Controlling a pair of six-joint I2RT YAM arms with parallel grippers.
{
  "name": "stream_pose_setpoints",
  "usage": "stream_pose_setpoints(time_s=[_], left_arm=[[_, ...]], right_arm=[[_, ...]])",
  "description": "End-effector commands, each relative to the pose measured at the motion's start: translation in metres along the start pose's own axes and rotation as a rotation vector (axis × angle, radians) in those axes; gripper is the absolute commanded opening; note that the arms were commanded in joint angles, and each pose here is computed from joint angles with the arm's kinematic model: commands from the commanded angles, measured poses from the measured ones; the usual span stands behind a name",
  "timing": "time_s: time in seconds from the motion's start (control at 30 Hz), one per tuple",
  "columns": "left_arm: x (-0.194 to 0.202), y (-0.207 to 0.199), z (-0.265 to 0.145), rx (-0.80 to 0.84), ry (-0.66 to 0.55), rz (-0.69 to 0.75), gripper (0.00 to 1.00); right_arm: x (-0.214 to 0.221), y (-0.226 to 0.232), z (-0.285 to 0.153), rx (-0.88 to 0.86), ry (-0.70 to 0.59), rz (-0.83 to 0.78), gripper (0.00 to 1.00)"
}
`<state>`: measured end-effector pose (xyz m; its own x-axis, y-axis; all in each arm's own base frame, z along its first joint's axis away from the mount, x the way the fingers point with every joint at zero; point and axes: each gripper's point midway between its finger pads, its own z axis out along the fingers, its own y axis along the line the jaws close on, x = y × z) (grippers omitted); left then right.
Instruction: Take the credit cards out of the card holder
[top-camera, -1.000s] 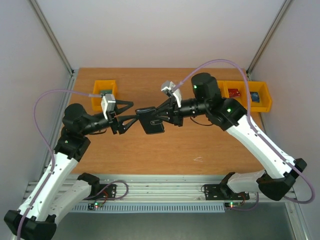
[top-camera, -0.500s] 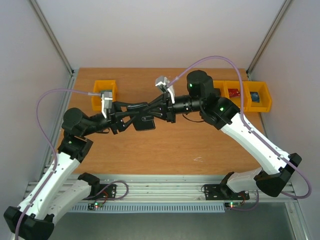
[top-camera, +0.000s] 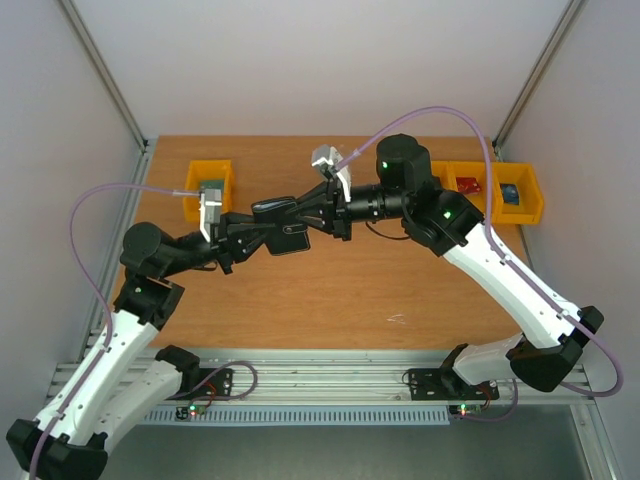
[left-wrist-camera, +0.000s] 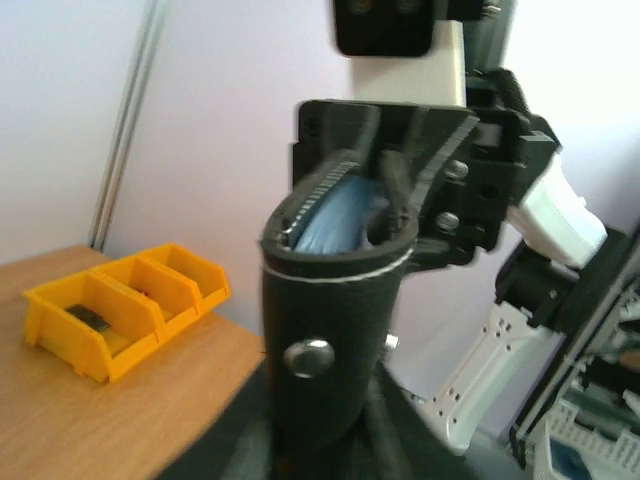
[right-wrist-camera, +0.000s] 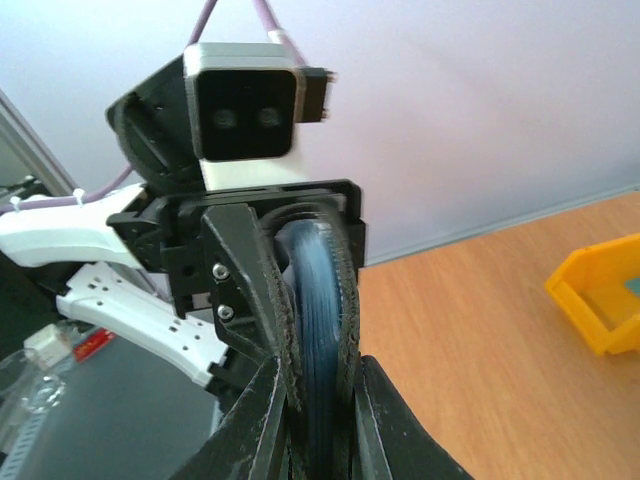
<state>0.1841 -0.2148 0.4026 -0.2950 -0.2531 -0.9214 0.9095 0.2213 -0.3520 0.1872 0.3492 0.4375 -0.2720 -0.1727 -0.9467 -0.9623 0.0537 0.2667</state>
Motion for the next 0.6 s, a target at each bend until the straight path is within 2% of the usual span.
stream_pose_setpoints(time_s=[0.0, 0.03, 0.07, 0.13, 0.2, 0.3, 0.4, 0.57], left_arm=[[-0.003, -0.002, -0.002, 0.003, -0.023, 0.023, 0.02], [-0.004, -0.002, -0.002, 0.004, -0.023, 0.024, 0.00], [-0.003, -0.002, -0.002, 0.001, -0.025, 0.026, 0.00], [-0.002, 0.003, -0.003, -0.026, -0.029, 0.018, 0.00], [-0.001, 0.017, -0.006, -0.105, -0.044, -0.010, 0.00], [-0.003, 0.044, -0.012, -0.254, -0.085, -0.057, 0.00], [-0.004, 0.059, -0.015, -0.325, -0.115, -0.092, 0.00], [-0.003, 0.061, -0.014, -0.317, -0.114, -0.100, 0.00]], right_arm=[[-0.017, 0.014, -0.006, -0.024, -0.034, -0.051, 0.01], [-0.016, 0.008, -0.005, 0.007, -0.028, -0.039, 0.04], [-0.014, -0.002, -0.005, 0.064, -0.024, -0.022, 0.16], [-0.011, -0.036, -0.013, 0.272, -0.016, 0.014, 0.29], [-0.008, -0.063, -0.030, 0.484, 0.004, 0.037, 0.36], [-0.003, -0.077, -0.045, 0.730, 0.066, -0.055, 0.47], [0.003, -0.071, -0.038, 0.828, 0.131, -0.167, 0.51], [0.016, -0.058, -0.001, 0.817, 0.186, -0.234, 0.49]])
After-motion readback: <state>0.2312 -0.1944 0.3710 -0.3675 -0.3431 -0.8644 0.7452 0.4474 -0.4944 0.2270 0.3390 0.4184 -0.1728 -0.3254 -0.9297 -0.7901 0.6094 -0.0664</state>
